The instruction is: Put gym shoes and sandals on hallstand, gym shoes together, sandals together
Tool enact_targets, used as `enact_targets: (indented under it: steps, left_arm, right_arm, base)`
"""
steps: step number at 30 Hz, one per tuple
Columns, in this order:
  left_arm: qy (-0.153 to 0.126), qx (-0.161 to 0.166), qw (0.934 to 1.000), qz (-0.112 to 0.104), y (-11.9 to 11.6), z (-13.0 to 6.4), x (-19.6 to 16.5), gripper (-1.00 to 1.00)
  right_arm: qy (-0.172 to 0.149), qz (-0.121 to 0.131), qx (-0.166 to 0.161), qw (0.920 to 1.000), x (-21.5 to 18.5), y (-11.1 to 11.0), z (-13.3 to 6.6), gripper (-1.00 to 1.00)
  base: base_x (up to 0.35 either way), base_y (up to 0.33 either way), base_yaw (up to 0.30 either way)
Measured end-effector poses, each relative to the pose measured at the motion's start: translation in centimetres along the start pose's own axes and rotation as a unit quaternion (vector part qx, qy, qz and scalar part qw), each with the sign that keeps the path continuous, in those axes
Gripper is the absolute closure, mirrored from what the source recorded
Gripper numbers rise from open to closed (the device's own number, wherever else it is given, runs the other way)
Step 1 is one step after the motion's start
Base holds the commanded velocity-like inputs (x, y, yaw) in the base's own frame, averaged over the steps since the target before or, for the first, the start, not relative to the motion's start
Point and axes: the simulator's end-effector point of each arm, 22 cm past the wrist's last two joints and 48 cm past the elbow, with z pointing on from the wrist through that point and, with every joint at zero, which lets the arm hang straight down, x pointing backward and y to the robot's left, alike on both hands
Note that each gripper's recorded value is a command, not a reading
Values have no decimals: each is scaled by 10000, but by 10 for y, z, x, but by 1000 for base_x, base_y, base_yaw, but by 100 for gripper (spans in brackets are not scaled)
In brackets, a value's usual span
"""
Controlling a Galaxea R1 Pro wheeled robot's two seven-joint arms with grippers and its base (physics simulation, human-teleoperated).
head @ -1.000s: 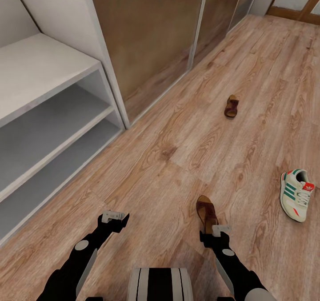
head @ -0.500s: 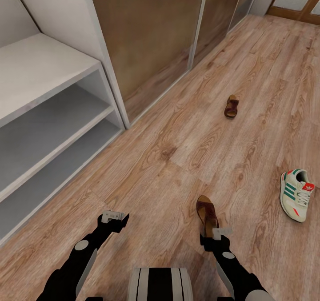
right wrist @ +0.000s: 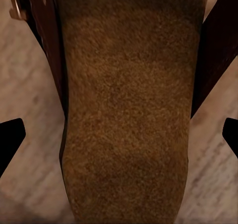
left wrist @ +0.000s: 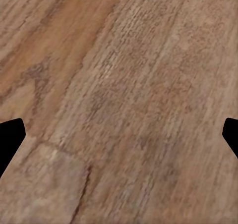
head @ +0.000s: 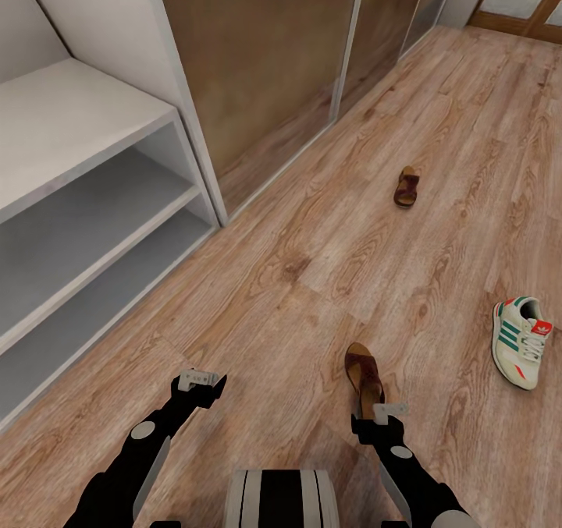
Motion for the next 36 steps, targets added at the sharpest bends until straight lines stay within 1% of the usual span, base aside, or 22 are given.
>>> enact_targets:
  steps: [3, 7, 27, 28, 36]
  left_arm:
    - [0, 0, 10000, 0, 0, 0, 0, -100]
    - [82, 3, 10000, -19, 0, 3, 9, -100]
    - [76, 3, 10000, -19, 0, 3, 9, -100]
    - [75, 3, 10000, -20, 0, 3, 9, -100]
    - [71, 3, 10000, -21, 0, 3, 9, -100]
  right_arm:
    - [4, 0, 2, 10000, 0, 0, 0, -100]
    - [85, -4, 0, 10000, 9, 0, 3, -100]
    - [88, -5, 3, 10000, 10, 0, 3, -100]
    - [89, -6, 4, 10000, 10, 0, 3, 100]
    - [89, -14, 8, 10000, 10, -1, 3, 100]
  base:
    - [0, 0, 0]
    - [0, 0, 0]
    - [0, 0, 0]
    - [0, 0, 0]
    - [0, 0, 0]
